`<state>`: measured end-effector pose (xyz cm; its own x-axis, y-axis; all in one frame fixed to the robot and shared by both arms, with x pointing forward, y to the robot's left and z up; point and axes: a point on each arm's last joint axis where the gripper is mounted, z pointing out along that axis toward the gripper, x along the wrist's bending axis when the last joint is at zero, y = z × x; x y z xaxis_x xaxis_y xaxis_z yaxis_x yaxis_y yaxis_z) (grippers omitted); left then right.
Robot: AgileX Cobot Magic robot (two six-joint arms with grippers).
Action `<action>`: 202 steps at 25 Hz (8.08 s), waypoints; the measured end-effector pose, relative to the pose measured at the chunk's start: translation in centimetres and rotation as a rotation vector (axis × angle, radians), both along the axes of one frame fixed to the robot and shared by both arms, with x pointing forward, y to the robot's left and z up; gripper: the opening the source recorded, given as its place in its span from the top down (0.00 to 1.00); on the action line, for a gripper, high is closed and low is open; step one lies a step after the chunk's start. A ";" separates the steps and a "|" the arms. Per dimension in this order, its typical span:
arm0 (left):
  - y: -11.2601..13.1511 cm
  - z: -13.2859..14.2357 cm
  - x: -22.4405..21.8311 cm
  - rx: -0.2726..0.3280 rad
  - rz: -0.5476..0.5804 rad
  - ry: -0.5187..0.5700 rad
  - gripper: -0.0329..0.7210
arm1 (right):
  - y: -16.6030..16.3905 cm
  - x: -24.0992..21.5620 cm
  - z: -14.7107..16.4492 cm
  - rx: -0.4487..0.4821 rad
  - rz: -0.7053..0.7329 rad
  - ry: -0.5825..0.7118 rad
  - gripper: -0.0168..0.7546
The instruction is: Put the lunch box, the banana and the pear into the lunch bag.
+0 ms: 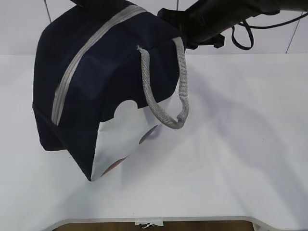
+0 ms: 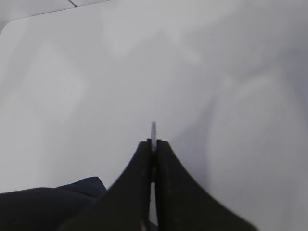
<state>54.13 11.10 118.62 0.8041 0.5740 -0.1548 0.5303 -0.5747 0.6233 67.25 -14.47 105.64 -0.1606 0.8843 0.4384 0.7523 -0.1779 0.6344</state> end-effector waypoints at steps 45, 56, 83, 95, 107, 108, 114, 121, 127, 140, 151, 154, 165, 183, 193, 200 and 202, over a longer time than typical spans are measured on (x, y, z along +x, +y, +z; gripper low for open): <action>-1.9 -5.6 3.7 0.050 0.000 0.133 0.94 | -0.3 0.1 -0.6 -0.103 0.055 -0.013 0.47; -2.4 -7.4 4.6 0.065 0.002 0.172 0.94 | -1.0 -1.1 1.5 -0.267 0.157 -0.007 0.40; -2.7 -11.4 6.5 0.156 0.094 0.258 0.63 | -3.9 -5.6 8.7 -0.550 0.243 0.154 0.44; -0.8 -6.0 4.4 0.142 0.207 0.145 0.52 | -5.4 -12.2 15.3 -0.471 0.224 0.007 0.44; 3.6 -3.4 -2.9 0.194 0.239 0.093 0.52 | -7.9 -21.1 16.1 -0.437 0.229 -0.020 0.44; 4.1 -3.2 -3.7 0.203 0.242 0.084 0.52 | -7.9 -21.1 16.1 -0.437 0.229 -0.020 0.44; 6.5 -2.5 -8.2 0.197 0.248 0.054 0.53 | -9.8 -27.3 14.0 -0.438 0.231 -0.012 0.46; 9.2 -2.3 -14.0 0.145 0.260 0.025 0.53 | -11.4 -32.8 11.9 -0.431 0.223 -0.049 0.46; 11.4 -3.7 -18.6 0.118 0.261 0.001 0.57 | -13.0 -38.0 10.6 -0.412 0.201 -0.151 0.46; 15.8 -9.0 -27.3 0.011 0.280 -0.153 0.63 | -14.4 -42.8 4.9 -0.397 0.183 -0.226 0.46; 18.6 -12.7 -32.7 -0.103 0.289 -0.346 0.63 | -15.4 -45.4 0.6 -0.376 0.130 -0.394 0.46; 18.5 -12.9 -32.5 -0.109 0.295 -0.357 0.63 | -15.3 -44.9 -0.5 -0.384 0.130 -0.376 0.46; 18.3 -13.1 -31.7 -0.138 0.322 -0.400 0.63 | -15.3 -44.7 -1.0 -0.392 0.132 -0.359 0.46; 17.8 -13.1 -31.3 -0.050 0.746 -0.429 0.63 | -14.9 -44.6 -1.0 -0.438 -0.142 -0.303 0.46; 17.8 -13.1 -31.3 -0.048 0.755 -0.431 0.63 | -14.9 -44.5 -1.0 -0.442 -0.162 -0.301 0.46; 17.8 -13.1 -31.3 -0.048 0.755 -0.431 0.64 | -14.9 -44.5 -1.0 -0.442 -0.162 -0.301 0.46; 17.8 -13.1 -31.3 -0.048 0.755 -0.431 0.64 | -14.9 -44.5 -1.0 -0.442 -0.162 -0.301 0.46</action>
